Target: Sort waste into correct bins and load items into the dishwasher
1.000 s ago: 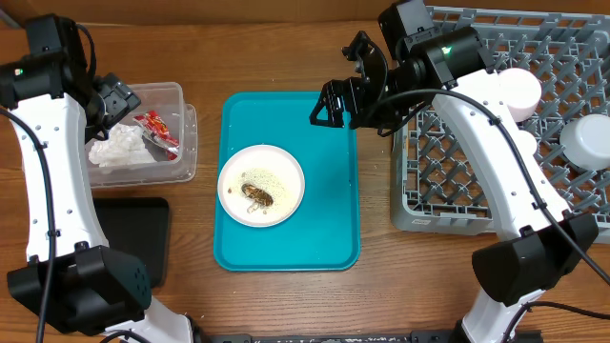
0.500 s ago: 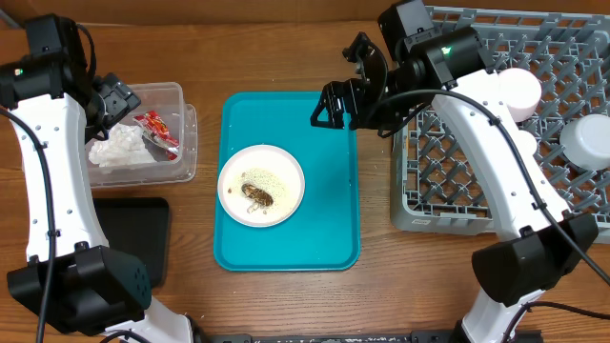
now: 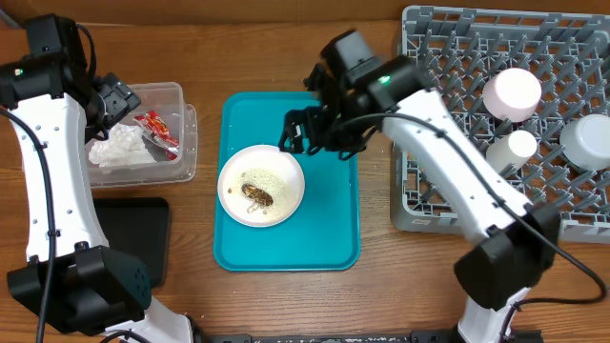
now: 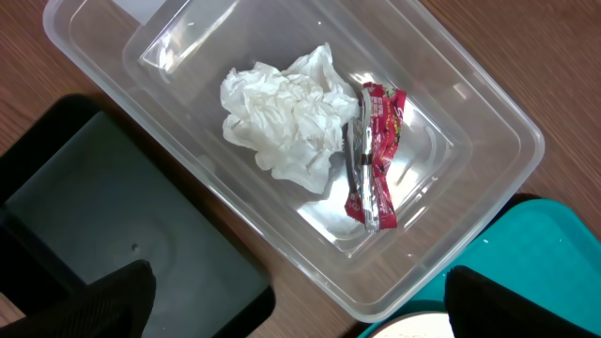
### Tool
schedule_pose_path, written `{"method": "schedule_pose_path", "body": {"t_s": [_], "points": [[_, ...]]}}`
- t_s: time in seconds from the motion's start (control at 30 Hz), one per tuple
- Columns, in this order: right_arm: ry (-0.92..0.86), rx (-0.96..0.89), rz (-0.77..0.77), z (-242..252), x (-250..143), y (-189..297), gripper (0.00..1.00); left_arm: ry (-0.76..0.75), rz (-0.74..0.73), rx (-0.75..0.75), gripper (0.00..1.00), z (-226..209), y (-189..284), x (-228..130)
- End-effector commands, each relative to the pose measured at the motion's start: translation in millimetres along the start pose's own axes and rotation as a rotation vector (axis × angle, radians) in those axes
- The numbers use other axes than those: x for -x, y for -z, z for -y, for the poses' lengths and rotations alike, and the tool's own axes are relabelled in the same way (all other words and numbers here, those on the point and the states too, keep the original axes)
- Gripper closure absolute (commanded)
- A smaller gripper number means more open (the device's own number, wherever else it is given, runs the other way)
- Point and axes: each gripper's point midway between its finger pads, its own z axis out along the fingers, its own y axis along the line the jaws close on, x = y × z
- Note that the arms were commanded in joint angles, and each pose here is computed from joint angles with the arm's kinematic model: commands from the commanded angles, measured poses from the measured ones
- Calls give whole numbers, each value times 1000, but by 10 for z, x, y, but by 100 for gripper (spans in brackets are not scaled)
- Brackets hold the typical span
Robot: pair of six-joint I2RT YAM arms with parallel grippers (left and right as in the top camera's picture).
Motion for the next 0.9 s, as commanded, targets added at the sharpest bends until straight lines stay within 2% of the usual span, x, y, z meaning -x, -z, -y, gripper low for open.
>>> {"method": "schedule_pose_path", "body": {"t_s": [0.0,0.43,0.6,0.73,0.87], "points": [[-74,-92,-10,139,-24,-247,0,7,37,-12,0,18,143,19],[-91,-112,-53,153,-91,-421,0,7,38,-13,0,19,143,20],[-95,-7,-80,-27,-101,-371,0,7,37,-12,0,18,143,19],[-105,59,-59,-93,21,-121,0,7,38,-13,0,19,143,20],[-71,52,26,-10,197,371,0,7,38,-13,0,19,143,20]]}}
